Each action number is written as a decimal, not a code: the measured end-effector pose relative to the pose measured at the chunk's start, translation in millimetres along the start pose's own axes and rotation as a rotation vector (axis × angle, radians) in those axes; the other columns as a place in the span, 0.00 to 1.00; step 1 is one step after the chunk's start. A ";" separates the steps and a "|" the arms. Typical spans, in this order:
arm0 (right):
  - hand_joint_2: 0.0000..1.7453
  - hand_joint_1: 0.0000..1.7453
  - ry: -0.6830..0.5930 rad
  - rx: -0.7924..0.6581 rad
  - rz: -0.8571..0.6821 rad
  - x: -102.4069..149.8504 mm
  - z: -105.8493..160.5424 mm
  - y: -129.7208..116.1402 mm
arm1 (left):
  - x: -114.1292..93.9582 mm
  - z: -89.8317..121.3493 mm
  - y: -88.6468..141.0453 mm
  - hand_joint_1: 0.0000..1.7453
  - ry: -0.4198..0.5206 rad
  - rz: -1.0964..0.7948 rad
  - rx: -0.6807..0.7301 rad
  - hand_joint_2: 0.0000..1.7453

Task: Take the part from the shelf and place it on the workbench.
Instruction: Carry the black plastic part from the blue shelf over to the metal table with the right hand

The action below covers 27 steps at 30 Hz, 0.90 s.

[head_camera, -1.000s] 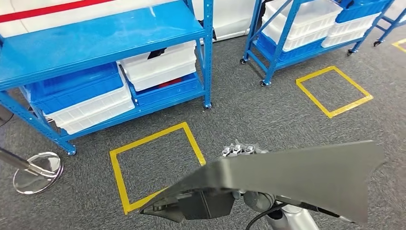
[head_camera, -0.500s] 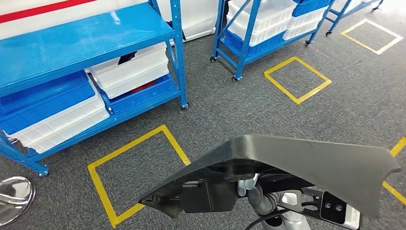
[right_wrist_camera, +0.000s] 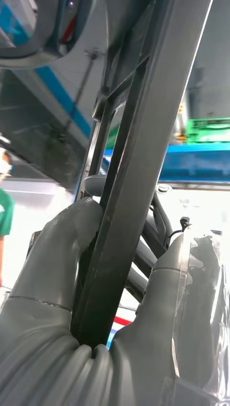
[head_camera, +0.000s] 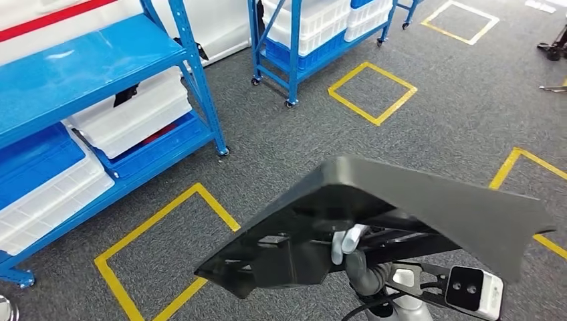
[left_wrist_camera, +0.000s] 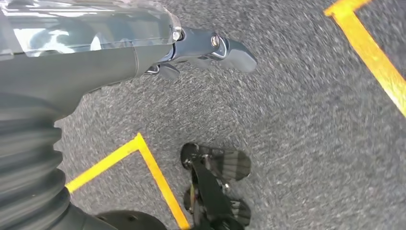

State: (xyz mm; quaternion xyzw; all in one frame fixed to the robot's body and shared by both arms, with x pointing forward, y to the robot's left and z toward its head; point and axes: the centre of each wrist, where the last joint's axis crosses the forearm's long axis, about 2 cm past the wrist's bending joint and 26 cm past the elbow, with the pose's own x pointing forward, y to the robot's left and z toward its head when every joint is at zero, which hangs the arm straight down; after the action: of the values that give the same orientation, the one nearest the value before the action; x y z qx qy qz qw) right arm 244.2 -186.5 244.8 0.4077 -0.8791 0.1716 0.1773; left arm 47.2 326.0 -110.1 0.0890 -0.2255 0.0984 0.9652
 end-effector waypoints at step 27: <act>1.00 1.00 0.046 -0.041 -0.031 21.2 32.7 8.2 | -2.5 2.0 -9.3 0.00 0.085 -0.096 -0.012 1.00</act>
State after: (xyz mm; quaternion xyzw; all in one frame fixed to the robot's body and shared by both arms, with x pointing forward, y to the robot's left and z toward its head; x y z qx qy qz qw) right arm 219.4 -209.9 224.4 0.4135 -0.8718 0.1602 0.2083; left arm 46.4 316.3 -110.6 0.0897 -0.1803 0.0541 0.9780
